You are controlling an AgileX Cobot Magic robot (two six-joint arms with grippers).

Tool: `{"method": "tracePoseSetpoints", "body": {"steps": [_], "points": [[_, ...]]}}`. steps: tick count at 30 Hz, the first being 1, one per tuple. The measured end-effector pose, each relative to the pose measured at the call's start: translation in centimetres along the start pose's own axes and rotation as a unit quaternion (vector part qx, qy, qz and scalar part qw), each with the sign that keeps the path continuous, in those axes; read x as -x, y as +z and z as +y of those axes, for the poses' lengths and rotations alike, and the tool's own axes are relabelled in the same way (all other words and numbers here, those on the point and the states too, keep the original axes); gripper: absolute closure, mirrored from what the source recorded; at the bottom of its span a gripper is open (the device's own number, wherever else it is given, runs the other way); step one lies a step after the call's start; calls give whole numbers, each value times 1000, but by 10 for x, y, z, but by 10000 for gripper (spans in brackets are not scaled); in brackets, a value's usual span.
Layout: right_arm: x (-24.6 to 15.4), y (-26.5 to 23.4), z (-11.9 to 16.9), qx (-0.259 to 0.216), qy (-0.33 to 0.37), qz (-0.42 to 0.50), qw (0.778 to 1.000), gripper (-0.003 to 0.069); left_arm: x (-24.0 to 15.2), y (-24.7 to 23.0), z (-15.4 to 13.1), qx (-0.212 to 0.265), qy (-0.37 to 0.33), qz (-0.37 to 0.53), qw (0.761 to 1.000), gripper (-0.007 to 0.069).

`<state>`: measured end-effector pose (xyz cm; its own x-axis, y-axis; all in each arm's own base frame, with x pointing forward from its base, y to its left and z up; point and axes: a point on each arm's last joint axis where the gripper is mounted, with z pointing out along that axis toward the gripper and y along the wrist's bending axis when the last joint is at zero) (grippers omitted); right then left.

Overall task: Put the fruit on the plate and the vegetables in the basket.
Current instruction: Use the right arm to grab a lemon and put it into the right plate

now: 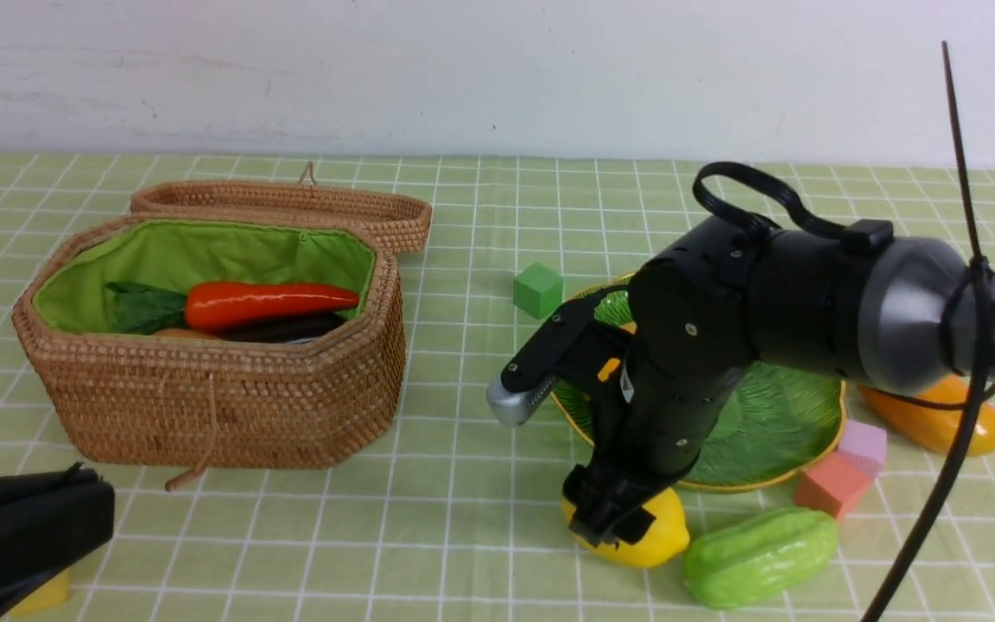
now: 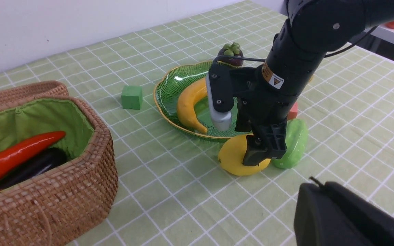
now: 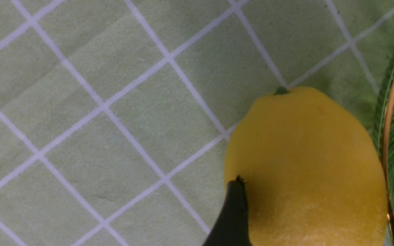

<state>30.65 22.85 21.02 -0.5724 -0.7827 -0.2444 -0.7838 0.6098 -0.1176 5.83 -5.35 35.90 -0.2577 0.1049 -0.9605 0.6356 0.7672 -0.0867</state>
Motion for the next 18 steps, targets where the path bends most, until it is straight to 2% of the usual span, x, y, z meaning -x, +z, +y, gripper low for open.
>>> {"method": "tracePoseSetpoints", "body": {"steps": [11,18], "points": [[0,9,4,20,14,7,1000,66,-1,0,0,-1,0,4,1000,627],[0,8,12,26,-7,22,999,66,-1,0,0,-1,0,4,1000,625]]}}
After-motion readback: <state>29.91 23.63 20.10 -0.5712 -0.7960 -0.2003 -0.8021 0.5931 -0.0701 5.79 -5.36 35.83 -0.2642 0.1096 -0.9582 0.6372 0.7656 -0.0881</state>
